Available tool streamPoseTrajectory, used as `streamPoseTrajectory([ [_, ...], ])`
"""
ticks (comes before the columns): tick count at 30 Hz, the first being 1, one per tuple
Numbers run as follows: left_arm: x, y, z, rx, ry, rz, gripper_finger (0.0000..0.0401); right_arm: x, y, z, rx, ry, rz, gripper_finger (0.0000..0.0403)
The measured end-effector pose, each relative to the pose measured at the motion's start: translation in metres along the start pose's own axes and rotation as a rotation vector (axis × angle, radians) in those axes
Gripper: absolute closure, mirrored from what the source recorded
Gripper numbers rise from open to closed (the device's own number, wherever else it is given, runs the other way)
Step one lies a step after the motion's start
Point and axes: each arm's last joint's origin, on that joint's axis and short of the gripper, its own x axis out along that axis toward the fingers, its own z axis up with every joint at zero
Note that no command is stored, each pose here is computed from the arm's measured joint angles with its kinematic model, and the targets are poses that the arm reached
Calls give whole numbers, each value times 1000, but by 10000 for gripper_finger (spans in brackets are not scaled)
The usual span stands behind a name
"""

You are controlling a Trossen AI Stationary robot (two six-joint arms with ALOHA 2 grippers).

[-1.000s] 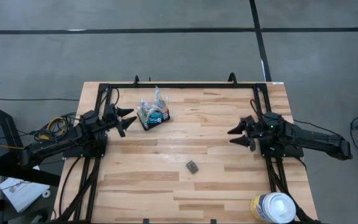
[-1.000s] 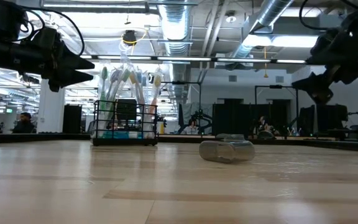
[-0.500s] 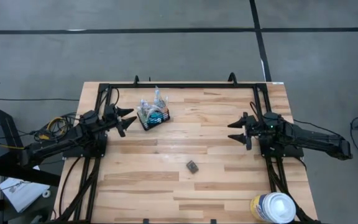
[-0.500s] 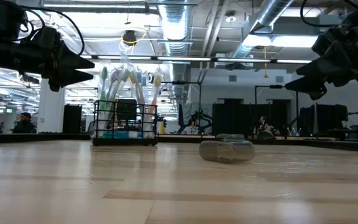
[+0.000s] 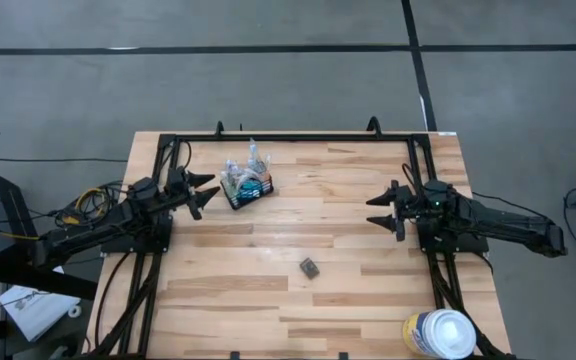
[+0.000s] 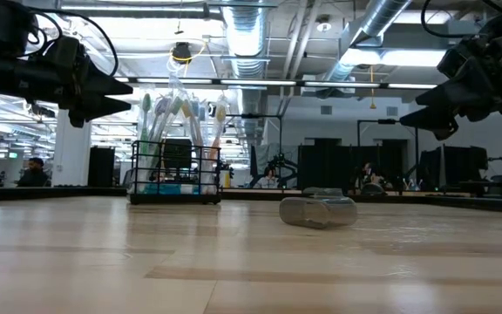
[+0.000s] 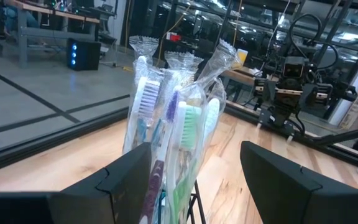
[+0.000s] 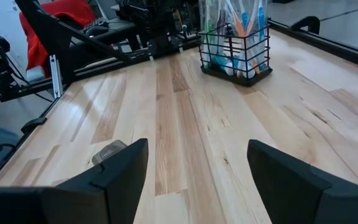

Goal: Pick & Place toothbrushing station
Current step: Return to Home Position

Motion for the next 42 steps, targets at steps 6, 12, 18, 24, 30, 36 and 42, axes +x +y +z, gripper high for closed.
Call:
streamPoseTrajectory([
  [6, 0, 0, 0, 0, -2, -1, 160, 0, 0, 0, 0, 0, 0, 138],
  [12, 0, 0, 0, 0, -5, -1, 160, 0, 0, 0, 0, 0, 0, 138],
  [18, 0, 0, 1, 0, -9, -2, 160, 0, 0, 0, 0, 0, 0, 138],
  [24, 0, 0, 1, 0, -14, -4, 160, 0, 0, 0, 0, 0, 0, 138],
  [30, 0, 0, 1, 0, -15, -4, 160, 0, 0, 0, 0, 0, 0, 138],
  [36, 0, 0, 2, 0, -16, -4, 160, 0, 0, 0, 0, -1, 0, 138],
  [42, 0, 0, 2, 0, -16, -4, 160, 0, 0, 0, 0, -1, 0, 138],
])
